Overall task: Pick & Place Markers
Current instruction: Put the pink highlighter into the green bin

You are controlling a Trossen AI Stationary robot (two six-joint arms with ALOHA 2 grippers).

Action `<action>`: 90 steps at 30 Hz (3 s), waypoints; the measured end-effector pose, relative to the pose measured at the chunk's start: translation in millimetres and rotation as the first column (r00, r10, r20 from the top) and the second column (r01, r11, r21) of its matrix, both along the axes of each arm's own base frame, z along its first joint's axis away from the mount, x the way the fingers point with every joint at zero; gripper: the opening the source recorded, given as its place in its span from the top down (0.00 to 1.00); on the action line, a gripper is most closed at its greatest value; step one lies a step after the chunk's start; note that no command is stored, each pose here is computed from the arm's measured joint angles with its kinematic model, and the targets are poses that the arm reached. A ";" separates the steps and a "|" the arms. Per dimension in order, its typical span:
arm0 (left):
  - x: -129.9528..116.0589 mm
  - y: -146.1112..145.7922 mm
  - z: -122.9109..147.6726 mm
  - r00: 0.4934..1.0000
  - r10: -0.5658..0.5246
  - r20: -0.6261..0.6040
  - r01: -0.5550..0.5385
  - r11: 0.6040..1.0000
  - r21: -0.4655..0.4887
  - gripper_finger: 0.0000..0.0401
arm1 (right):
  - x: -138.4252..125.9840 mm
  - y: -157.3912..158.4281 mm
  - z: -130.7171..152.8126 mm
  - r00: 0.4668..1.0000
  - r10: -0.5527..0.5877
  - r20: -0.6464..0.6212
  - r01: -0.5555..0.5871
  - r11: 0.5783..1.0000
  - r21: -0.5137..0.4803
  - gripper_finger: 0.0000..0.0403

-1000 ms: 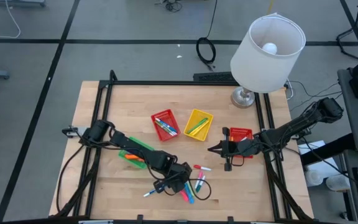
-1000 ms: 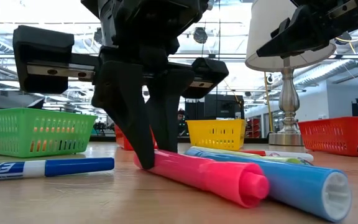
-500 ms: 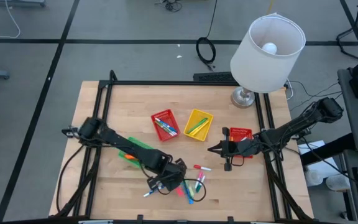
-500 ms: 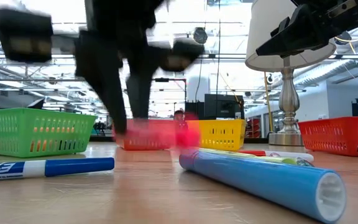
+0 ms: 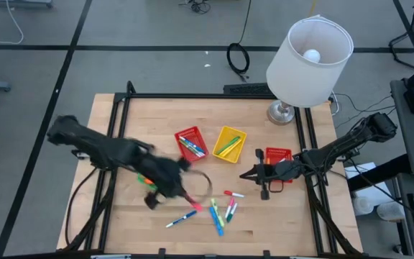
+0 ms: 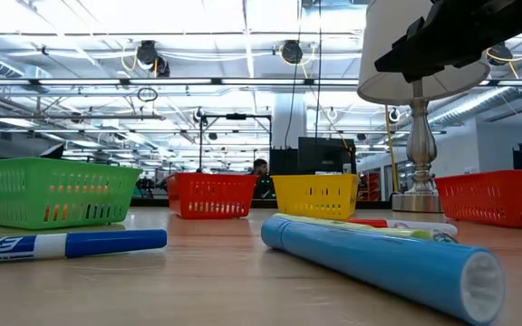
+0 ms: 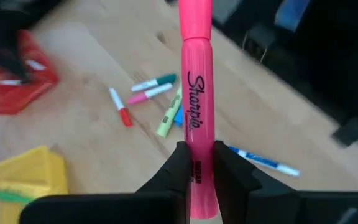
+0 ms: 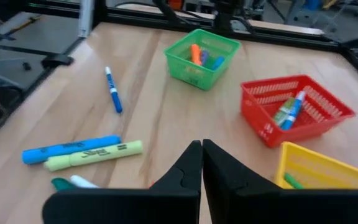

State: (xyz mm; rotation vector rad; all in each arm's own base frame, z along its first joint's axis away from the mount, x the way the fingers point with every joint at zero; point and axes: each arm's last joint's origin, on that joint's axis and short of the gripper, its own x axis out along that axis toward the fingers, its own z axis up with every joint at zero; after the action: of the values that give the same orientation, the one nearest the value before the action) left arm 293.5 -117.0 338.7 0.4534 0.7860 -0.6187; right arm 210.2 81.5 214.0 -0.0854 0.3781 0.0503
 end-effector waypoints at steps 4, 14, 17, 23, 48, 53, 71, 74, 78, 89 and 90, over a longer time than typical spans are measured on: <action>-41.8 17.3 35.0 0.991 0.058 0.124 -0.046 0.994 -0.094 0.99 | -0.1 1.3 0.1 0.999 0.038 -0.004 -0.038 0.999 0.015 1.00; -140.8 60.3 30.2 0.834 0.342 0.433 -0.185 0.912 -0.365 1.00 | 0.0 1.2 -0.1 0.999 0.038 -0.004 -0.038 0.999 0.013 1.00; -150.9 67.2 -0.6 0.801 0.471 0.370 -0.307 0.853 -0.421 1.00 | 0.5 1.3 -0.8 0.999 0.033 -0.007 -0.033 0.999 0.011 1.00; -150.9 68.7 -55.0 0.769 0.594 0.235 -0.427 0.752 -0.503 1.00 | 0.9 1.3 -0.2 0.999 0.032 0.001 -0.032 0.999 0.014 1.00; -72.5 -39.2 -113.4 0.810 0.533 -0.245 -0.586 0.737 -0.335 0.98 | -0.5 1.0 -3.9 0.999 0.035 0.030 -0.036 0.999 0.030 1.00; -41.7 -38.8 -119.2 0.684 0.687 -0.244 -0.730 0.643 -0.233 0.96 | -2.3 0.2 -7.7 0.997 0.034 0.076 -0.038 0.998 0.047 1.00; 66.6 24.9 -152.9 0.461 0.811 -0.361 -0.783 0.563 0.265 0.64 | -2.3 0.3 -7.5 0.995 0.036 0.090 -0.041 0.998 0.053 1.00; 69.5 38.2 -159.0 0.419 0.821 -0.387 -0.794 0.539 0.282 0.55 | -2.9 0.1 -9.2 0.997 0.037 0.073 -0.040 0.998 0.046 1.00; 71.9 50.8 -162.7 0.381 0.827 -0.412 -0.807 0.515 0.288 0.46 | -3.0 0.0 -9.7 0.997 0.037 0.068 -0.040 0.998 0.044 1.00; 75.9 61.5 -185.7 0.352 0.816 -0.459 -0.772 0.530 0.350 0.44 | -3.1 0.0 -9.9 0.997 0.038 0.065 -0.040 0.998 0.044 1.00; 76.3 61.4 -189.5 0.347 0.817 -0.461 -0.768 0.529 0.360 0.44 | -3.1 0.0 -10.0 0.997 0.038 0.065 -0.041 0.998 0.043 1.00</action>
State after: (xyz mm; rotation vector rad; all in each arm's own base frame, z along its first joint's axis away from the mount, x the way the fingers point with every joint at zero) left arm 369.8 -55.5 149.3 -0.1324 1.5082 0.2665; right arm 207.1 81.4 204.1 -0.0503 0.3110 0.0947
